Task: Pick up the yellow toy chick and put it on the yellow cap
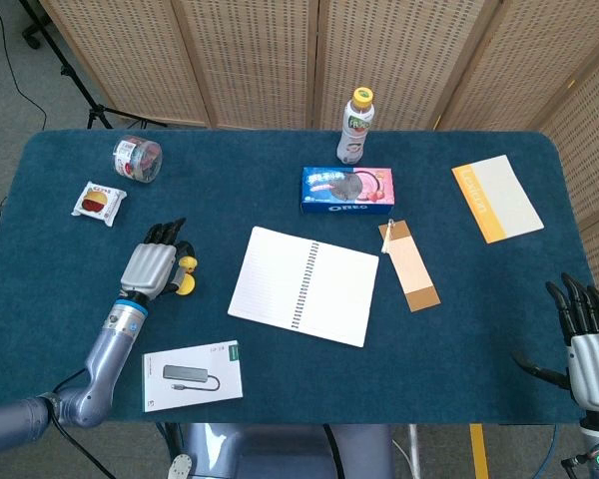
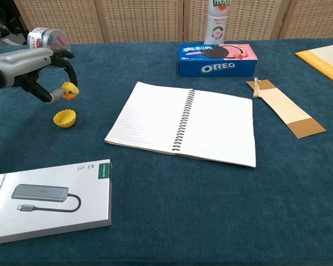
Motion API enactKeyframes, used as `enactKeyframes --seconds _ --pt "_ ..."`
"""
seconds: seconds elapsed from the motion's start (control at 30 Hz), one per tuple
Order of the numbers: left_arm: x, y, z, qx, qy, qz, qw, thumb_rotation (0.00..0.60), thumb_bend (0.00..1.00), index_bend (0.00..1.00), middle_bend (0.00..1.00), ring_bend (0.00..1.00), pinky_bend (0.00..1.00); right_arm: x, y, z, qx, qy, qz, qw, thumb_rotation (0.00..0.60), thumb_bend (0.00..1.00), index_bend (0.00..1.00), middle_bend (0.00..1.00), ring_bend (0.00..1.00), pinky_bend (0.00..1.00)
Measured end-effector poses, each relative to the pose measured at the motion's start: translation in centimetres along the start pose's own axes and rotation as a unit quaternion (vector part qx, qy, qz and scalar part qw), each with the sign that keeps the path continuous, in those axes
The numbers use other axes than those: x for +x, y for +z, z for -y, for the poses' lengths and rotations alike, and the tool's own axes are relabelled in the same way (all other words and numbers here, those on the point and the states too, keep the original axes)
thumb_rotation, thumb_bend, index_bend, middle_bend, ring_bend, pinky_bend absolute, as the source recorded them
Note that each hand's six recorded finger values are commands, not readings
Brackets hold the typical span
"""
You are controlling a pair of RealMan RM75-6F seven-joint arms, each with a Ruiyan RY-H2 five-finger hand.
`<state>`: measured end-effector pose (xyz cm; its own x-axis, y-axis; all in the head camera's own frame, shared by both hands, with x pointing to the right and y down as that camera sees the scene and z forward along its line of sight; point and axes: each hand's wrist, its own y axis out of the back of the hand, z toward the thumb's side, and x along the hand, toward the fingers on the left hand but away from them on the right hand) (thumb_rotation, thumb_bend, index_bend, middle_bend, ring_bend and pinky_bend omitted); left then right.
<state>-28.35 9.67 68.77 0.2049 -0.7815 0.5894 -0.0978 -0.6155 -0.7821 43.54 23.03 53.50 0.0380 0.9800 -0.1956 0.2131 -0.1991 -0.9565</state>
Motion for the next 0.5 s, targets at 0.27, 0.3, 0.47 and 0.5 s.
enactKeyframes --seconds 0.27,0.3,0.47,0.5 --pt "-0.6 -1.0 1.1 0.017 -0.01 -0.009 0.9998 0.6 0.53 0.44 0.0 0.0 0.0 0.0 0.1 0.1 0.002 0.002 -0.001 1.0 0.6 0.0 0.0 0.0 0.0 0.0" --pt "-0.6 -1.0 1.2 0.018 -0.011 -0.008 0.9998 0.6 0.52 0.44 0.0 0.0 0.0 0.0 0.2 0.2 0.003 0.002 -0.001 1.0 0.6 0.0 0.0 0.0 0.0 0.0" --pt "-0.8 -0.9 1.8 0.018 -0.015 -0.003 0.9997 0.6 0.53 0.44 0.0 0.0 0.0 0.0 0.2 0.2 0.003 0.002 -0.001 1.0 0.6 0.0 0.0 0.0 0.0 0.0" --pt "-0.8 -0.8 1.9 0.018 -0.016 -0.002 0.9997 0.6 0.53 0.44 0.0 0.0 0.0 0.0 0.1 0.2 0.003 0.002 0.0 1.0 0.6 0.0 0.0 0.0 0.0 0.0"
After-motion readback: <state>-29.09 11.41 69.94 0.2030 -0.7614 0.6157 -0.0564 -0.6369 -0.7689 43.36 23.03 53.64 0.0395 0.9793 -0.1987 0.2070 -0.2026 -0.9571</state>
